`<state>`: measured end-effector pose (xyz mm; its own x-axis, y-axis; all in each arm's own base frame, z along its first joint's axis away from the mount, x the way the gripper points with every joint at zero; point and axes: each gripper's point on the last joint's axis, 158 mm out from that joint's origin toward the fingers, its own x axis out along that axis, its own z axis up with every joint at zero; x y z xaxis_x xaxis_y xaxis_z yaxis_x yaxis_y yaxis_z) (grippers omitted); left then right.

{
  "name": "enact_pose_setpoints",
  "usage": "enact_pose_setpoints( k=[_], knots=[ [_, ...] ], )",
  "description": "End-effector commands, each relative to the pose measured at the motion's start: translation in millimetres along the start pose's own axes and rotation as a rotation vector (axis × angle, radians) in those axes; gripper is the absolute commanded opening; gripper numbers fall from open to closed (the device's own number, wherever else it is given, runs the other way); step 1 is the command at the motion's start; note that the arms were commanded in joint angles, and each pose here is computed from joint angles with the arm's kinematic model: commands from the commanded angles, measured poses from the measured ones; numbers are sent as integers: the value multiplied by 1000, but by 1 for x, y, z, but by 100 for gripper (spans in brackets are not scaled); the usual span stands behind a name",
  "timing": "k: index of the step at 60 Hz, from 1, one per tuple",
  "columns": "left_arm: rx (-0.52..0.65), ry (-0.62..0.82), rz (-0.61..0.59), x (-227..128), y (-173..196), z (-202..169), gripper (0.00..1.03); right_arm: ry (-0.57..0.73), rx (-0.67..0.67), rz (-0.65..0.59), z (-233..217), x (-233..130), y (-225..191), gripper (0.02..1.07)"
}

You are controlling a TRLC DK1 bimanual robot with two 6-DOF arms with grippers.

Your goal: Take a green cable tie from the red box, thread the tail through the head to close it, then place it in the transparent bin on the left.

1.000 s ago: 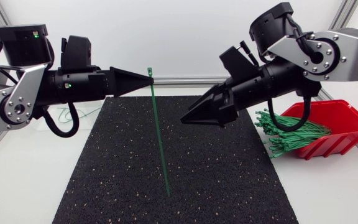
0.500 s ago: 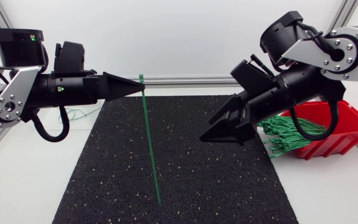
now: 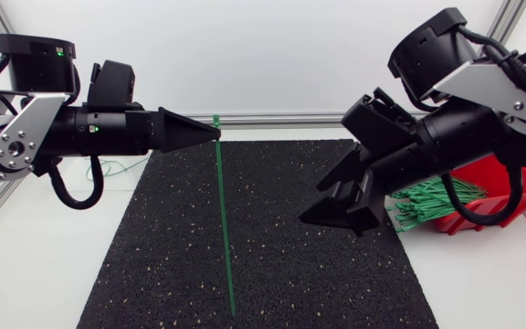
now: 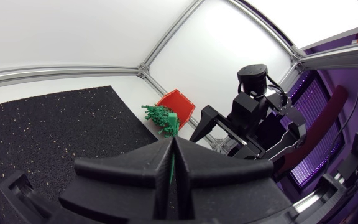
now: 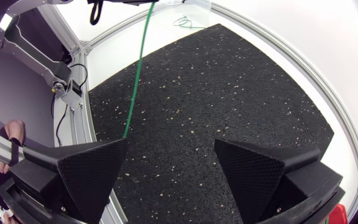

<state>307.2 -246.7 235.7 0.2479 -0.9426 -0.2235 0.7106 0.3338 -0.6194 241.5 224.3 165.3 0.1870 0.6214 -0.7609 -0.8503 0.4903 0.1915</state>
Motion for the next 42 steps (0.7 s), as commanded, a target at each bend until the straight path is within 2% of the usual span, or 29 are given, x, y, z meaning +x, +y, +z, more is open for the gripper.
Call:
enact_pose_setpoints(
  k=[1, 6, 23, 29, 33, 36, 42],
  knots=[
    [21, 10, -23, 4, -6, 6, 3, -13, -50, -86, 0, -4, -12, 103],
    [19, 12, -30, 4, -8, 7, 3, -13, -136, -227, 3, -8, -21, 103],
    [-18, 50, -63, 12, -11, 3, 3, 143, -439, -452, -3, -14, -46, 103],
    [-23, 59, -84, 13, -15, 1, 3, 140, -590, -544, 9, -15, -49, 103],
    [-33, 65, -99, 14, -18, 2, 3, 109, -725, -603, 17, -16, -45, 103],
    [-47, 66, -110, 14, -19, 4, 3, 72, -883, -665, 24, -15, -36, 103],
    [-67, 67, -126, 13, -18, 9, 3, -62, -1146, -755, 36, -19, -6, 103]
  ],
)
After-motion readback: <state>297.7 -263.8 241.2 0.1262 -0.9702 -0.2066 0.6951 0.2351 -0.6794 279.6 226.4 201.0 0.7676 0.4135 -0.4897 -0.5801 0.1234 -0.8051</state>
